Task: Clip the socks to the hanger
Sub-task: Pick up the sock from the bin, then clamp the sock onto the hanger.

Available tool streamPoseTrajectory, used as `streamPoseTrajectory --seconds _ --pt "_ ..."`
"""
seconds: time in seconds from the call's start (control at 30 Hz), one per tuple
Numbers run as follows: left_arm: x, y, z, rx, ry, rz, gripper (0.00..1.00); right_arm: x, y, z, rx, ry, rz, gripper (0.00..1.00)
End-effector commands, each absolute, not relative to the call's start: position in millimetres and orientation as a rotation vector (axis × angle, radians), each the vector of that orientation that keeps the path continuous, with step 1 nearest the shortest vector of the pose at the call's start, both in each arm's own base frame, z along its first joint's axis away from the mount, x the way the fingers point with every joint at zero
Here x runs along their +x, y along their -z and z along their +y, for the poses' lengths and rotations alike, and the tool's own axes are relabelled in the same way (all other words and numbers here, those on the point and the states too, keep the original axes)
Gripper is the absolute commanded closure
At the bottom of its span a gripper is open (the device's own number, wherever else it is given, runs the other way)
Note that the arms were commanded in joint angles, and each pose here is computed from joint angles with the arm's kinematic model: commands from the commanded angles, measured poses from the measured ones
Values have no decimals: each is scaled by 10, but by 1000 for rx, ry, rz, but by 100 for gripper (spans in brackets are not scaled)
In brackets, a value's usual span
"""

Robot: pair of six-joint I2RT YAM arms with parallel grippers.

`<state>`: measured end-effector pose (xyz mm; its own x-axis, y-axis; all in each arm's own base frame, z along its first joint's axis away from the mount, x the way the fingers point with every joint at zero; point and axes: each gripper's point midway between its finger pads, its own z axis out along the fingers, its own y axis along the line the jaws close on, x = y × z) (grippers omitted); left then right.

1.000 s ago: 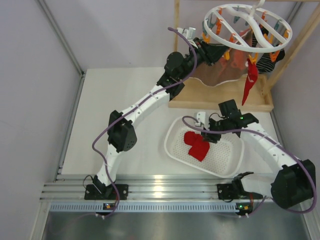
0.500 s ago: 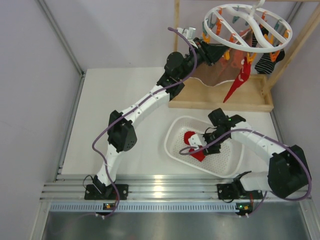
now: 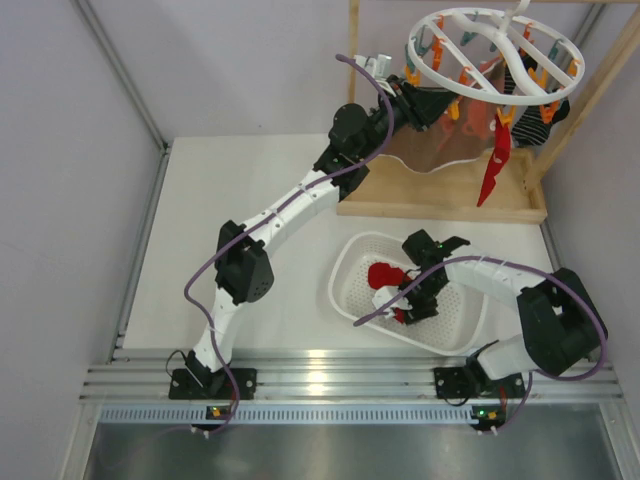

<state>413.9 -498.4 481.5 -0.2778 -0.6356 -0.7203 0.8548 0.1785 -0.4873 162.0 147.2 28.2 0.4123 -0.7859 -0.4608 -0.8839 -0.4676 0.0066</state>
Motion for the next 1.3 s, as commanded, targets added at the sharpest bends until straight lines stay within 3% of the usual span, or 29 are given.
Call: streamPoseTrajectory --seconds 0.0,0.13,0.2,0.33,0.5,0.67,0.93,1.27 --pt "4052 -5095 -4889 249 1482 1058 100 1730 -230 1579 -2435 -540 1388 50" --pt "4052 -5087 -4892 251 1481 1059 100 1805 -218 1610 -2406 -494 1390 57" --pt "4045 -5092 -4891 254 1482 1059 100 1829 -231 1627 -2391 -467 1386 67" --pt "4050 -5074 -4894 252 1482 1065 100 1850 -214 1629 -2336 -412 1400 100" --pt "4049 -5070 -4894 251 1483 1069 100 1948 -561 1727 -2163 -413 1470 100" --pt "4046 -5057 -4899 257 1482 1073 100 2244 -1319 1788 -1768 -477 1563 100" --pt "4061 -5027 -4911 250 1486 1080 100 2795 -2348 1366 -1157 -482 1653 100" --pt "4047 -5041 -4904 242 1499 1089 100 3118 -3302 1082 -698 -422 1519 100"
